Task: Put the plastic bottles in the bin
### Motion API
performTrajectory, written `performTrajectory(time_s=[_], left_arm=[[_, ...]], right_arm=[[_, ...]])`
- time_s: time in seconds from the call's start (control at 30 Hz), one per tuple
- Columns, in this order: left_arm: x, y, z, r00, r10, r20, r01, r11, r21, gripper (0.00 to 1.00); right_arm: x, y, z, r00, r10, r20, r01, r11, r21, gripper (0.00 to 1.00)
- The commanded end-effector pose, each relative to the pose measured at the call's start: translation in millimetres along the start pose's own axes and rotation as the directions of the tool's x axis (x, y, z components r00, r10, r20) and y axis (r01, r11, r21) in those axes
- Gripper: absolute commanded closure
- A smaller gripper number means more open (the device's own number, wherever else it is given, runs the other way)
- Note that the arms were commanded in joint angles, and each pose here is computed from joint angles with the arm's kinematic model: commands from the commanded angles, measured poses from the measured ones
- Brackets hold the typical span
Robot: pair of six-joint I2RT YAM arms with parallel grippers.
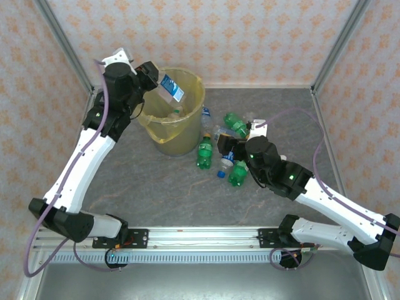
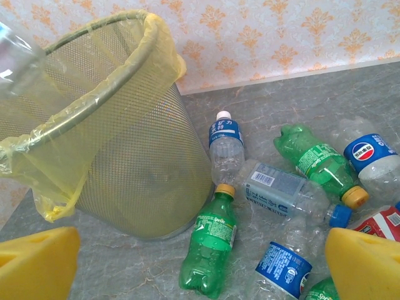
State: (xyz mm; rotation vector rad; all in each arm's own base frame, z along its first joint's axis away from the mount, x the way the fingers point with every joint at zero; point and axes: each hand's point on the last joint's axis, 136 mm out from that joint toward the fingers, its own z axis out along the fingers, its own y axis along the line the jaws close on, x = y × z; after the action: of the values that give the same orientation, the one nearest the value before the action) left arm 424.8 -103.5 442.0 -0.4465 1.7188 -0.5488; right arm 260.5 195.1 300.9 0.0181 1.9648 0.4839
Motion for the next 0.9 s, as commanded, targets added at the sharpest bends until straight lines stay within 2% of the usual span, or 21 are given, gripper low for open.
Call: performTrajectory(time_s=[0.0, 0.3, 0.4, 0.53, 0.73, 0.87], left_arm=[[-1, 11, 17, 0.995, 0.097, 0.012, -0.096, 0.993, -0.072, 0.77], [55, 22, 62, 0.971, 0.153, -0.182, -0.168, 0.983, -0.068, 0.7], [66, 16, 67, 0.959, 0.167, -0.228, -0.178, 0.984, -0.03, 0.56], [67, 12, 65, 0.955, 0.174, -0.242, -0.183, 0.983, -0.016, 0.27], [61, 7, 55, 0.958, 0.167, -0.232, -0.173, 0.985, -0.006, 0.2], [58, 2, 49, 0.96, 0.155, -0.232, -0.157, 0.987, 0.009, 0.2]], right_arm=[[4, -4, 1, 1.0, 0.006, -0.012, -0.006, 1.0, 0.019, 0.0], [3, -8, -2, 1.0, 0.013, -0.007, -0.012, 0.999, 0.034, 0.0], [1, -8, -2, 1.0, 0.013, -0.004, -0.013, 0.999, 0.038, 0.0], [1, -9, -2, 1.0, 0.015, 0.0, -0.015, 0.999, 0.045, 0.0], [5, -11, 1, 1.0, 0.014, -0.004, -0.013, 0.998, 0.057, 0.0], [4, -16, 3, 1.0, 0.017, 0.005, -0.017, 0.996, 0.092, 0.0]])
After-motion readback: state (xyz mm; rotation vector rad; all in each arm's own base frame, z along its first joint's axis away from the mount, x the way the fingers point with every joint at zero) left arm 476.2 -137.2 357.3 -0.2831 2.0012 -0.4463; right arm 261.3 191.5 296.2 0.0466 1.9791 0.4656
